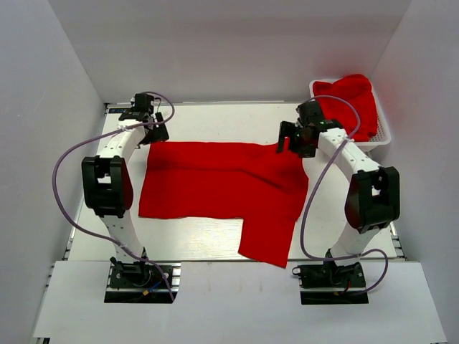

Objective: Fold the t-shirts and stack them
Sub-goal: Fold the tshirt

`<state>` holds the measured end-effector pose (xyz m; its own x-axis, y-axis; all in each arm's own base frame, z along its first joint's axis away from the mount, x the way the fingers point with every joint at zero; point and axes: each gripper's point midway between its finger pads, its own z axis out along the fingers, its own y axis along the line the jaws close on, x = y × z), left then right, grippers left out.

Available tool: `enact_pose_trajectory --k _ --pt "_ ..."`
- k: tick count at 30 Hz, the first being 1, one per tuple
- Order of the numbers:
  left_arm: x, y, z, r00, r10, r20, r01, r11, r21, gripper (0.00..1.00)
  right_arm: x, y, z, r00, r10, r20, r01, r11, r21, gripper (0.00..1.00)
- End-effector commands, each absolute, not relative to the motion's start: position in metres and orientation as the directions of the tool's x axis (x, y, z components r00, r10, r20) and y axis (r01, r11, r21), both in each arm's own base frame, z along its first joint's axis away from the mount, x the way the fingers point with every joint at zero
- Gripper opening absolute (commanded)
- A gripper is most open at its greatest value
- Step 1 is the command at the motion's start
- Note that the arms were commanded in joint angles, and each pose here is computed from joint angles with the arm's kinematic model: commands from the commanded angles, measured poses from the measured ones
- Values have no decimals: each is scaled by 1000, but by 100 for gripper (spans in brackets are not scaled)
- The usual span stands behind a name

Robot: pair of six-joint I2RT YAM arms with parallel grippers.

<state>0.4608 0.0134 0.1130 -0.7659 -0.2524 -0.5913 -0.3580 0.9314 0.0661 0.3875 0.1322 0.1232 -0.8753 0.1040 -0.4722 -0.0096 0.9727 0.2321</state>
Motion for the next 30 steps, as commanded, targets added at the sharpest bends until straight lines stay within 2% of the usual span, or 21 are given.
enact_pose_trajectory --k 1,9,14,17,22,25,30 --pt "489 -15 130 -729 -239 -641 -261 963 -62 100 421 160 134 -827 97 -555 -107 940 323 90" --pt "498 -45 75 -794 -230 -562 -164 972 -166 100 449 188 96 -848 81 -524 -148 913 381 90" --pt "485 -46 38 -829 -236 -506 -177 971 -163 100 455 183 54 -884 103 -456 -83 926 369 90" --pt "475 -40 10 -859 -253 -445 -208 967 -149 100 463 176 35 -890 114 -442 -48 940 339 90" --pt "478 -31 -12 -874 -269 -404 -244 963 -115 100 486 167 16 -892 165 -422 22 946 322 90" --pt "488 -32 -21 -877 -278 -391 -253 961 -114 100 503 161 13 -884 186 -429 38 943 330 90" --pt "521 -43 -13 -854 -297 -426 -242 953 -181 100 533 154 6 -876 189 -443 28 938 344 90"
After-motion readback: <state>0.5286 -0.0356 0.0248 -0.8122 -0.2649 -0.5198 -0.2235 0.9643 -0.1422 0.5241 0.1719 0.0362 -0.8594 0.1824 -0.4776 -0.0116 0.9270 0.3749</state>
